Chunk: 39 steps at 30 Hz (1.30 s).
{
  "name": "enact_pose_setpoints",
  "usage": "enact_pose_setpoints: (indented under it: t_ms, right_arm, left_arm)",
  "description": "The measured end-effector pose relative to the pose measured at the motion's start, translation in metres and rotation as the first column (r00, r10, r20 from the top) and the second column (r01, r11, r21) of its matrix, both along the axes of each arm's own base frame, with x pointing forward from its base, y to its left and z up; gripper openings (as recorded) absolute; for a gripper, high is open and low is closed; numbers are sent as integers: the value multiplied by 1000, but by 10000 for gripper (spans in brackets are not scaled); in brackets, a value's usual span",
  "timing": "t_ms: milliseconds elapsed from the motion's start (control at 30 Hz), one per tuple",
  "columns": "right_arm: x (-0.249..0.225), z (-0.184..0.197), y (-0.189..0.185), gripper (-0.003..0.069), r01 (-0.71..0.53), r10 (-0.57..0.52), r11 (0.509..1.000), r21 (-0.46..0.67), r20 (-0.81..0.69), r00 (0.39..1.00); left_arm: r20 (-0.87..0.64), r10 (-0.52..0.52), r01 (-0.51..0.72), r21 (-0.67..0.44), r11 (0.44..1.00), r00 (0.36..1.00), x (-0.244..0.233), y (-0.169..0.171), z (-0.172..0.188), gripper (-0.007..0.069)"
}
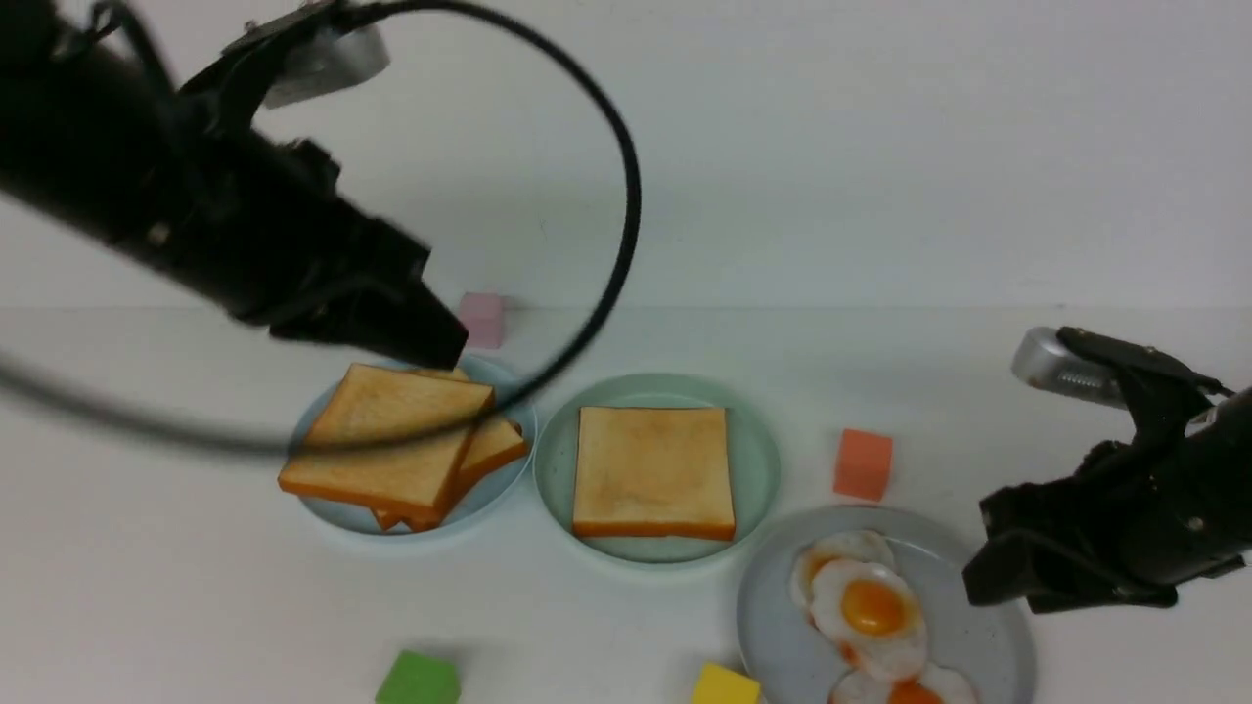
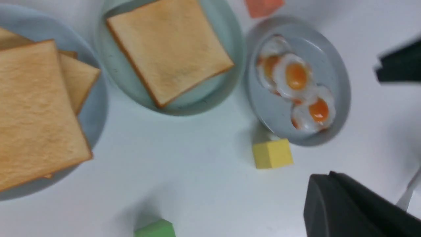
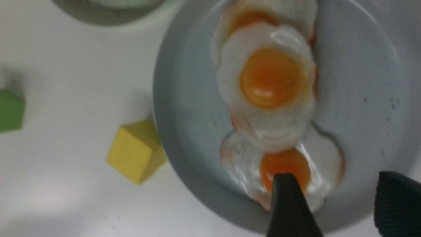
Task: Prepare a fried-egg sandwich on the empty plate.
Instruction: Use the right arm to grab a fried egg
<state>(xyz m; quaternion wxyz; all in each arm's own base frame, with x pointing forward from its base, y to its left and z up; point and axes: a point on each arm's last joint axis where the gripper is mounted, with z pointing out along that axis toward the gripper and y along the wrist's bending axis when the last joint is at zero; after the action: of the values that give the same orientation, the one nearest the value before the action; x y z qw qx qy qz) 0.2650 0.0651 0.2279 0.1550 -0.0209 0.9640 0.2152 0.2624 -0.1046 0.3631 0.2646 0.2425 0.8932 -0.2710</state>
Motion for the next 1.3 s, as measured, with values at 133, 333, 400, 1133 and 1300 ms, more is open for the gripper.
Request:
enact_pose_setpoints:
  t_ms: [133, 333, 400, 1133, 1300]
  right_arm:
    - [13, -15, -1, 376, -19, 19, 997, 73, 4, 1000]
    - [29, -46, 1, 377, -59, 59, 993, 98, 1, 998]
    - [33, -51, 0, 377, -51, 51, 995, 82, 7, 999]
    - [47, -90, 3, 205, -24, 31, 992, 120, -52, 998]
    - [46, -93, 4, 37, -33, 41, 992, 123, -66, 997]
  left_arm:
    - [99, -95, 93, 27, 995, 991, -33, -16, -1, -13]
    - [83, -184, 174, 111, 978, 979, -64, -50, -26, -13]
    - [94, -156, 146, 110, 983, 983, -65, -55, -32, -13]
    - [95, -101, 95, 66, 993, 990, -64, -59, -32, -13]
    - [85, -107, 101, 71, 992, 991, -65, -59, -33, -13]
